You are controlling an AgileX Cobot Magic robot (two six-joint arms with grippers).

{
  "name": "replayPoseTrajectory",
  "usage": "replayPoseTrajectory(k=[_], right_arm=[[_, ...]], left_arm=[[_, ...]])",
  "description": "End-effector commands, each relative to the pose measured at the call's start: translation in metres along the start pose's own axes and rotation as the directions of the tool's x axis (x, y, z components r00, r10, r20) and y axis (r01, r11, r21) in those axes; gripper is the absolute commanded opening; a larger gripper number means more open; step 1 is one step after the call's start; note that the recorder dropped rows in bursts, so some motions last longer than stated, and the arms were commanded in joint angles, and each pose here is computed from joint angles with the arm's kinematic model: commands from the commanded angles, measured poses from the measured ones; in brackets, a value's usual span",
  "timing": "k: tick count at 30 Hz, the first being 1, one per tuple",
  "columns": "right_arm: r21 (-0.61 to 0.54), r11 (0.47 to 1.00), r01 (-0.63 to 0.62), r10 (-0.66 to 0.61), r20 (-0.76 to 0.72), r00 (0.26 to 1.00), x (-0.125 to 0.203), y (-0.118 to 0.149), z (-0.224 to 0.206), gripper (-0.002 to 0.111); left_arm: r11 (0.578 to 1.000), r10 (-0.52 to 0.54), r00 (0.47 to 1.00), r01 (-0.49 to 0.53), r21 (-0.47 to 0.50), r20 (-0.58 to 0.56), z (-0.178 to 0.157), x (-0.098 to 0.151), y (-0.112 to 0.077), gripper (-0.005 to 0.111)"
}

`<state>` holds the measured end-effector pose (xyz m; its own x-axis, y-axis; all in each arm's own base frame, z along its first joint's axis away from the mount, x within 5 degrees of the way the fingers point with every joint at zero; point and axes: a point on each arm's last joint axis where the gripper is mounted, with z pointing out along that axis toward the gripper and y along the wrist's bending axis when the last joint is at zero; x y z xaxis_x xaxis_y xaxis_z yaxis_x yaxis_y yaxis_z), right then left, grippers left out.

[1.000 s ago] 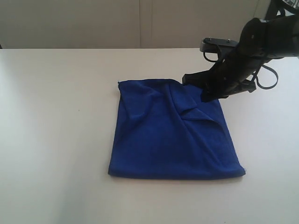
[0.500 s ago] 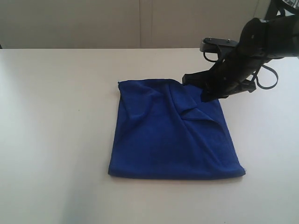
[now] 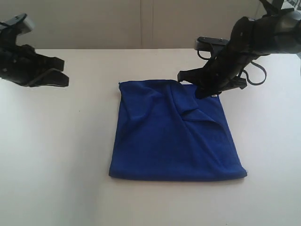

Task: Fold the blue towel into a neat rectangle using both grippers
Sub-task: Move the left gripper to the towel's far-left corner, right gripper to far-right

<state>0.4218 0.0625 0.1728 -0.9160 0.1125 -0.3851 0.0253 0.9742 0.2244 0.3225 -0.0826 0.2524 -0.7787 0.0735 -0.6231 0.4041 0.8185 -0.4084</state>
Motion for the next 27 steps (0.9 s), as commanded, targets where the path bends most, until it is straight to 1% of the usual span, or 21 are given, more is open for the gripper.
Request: replayPoseTrajectory(k=[1, 4, 6, 11, 19, 21, 26, 27], right_arm=[[0.008, 1.0, 0.001, -0.001, 0.003, 1.0, -0.001, -0.006, 0.016, 0.016], [0.011, 1.0, 0.0, -0.001, 0.036, 0.999, -0.004, -0.007, 0.021, 0.021], [0.011, 1.0, 0.0, -0.001, 0.05, 0.999, -0.005, -0.007, 0.021, 0.023], [0.015, 1.0, 0.0, -0.001, 0.058, 0.998, -0.005, -0.008, 0.025, 0.025], [0.026, 0.999, -0.038, 0.037, 0.021, 0.999, 0.003, -0.013, 0.045, 0.024], [0.027, 0.999, -0.037, 0.036, 0.024, 0.999, 0.003, -0.014, 0.047, 0.021], [0.027, 0.999, -0.037, 0.036, 0.031, 0.999, 0.003, -0.014, 0.049, 0.0], [0.027, 0.999, -0.037, 0.036, 0.036, 0.999, 0.002, -0.014, 0.048, 0.0]], left_arm=[[0.997, 0.058, 0.998, -0.057, 0.054, -0.026, 0.041, -0.02, -0.007, 0.0], [0.995, 0.071, 0.996, -0.067, 0.073, -0.053, 0.066, -0.025, -0.006, 0.0], [0.996, 0.068, 0.996, -0.063, 0.07, -0.061, 0.072, -0.025, -0.004, 0.0], [0.996, 0.058, 0.995, -0.052, 0.072, -0.083, 0.082, -0.022, 0.001, 0.0], [0.996, 0.057, 0.994, -0.051, 0.077, -0.088, 0.082, -0.021, 0.001, 0.0], [0.996, 0.057, 0.994, -0.051, 0.077, -0.088, 0.082, -0.021, 0.001, 0.0], [0.996, 0.06, 0.994, -0.053, 0.077, -0.088, 0.082, -0.021, 0.001, 0.0], [0.996, 0.06, 0.994, -0.053, 0.077, -0.088, 0.082, -0.021, 0.001, 0.0]])
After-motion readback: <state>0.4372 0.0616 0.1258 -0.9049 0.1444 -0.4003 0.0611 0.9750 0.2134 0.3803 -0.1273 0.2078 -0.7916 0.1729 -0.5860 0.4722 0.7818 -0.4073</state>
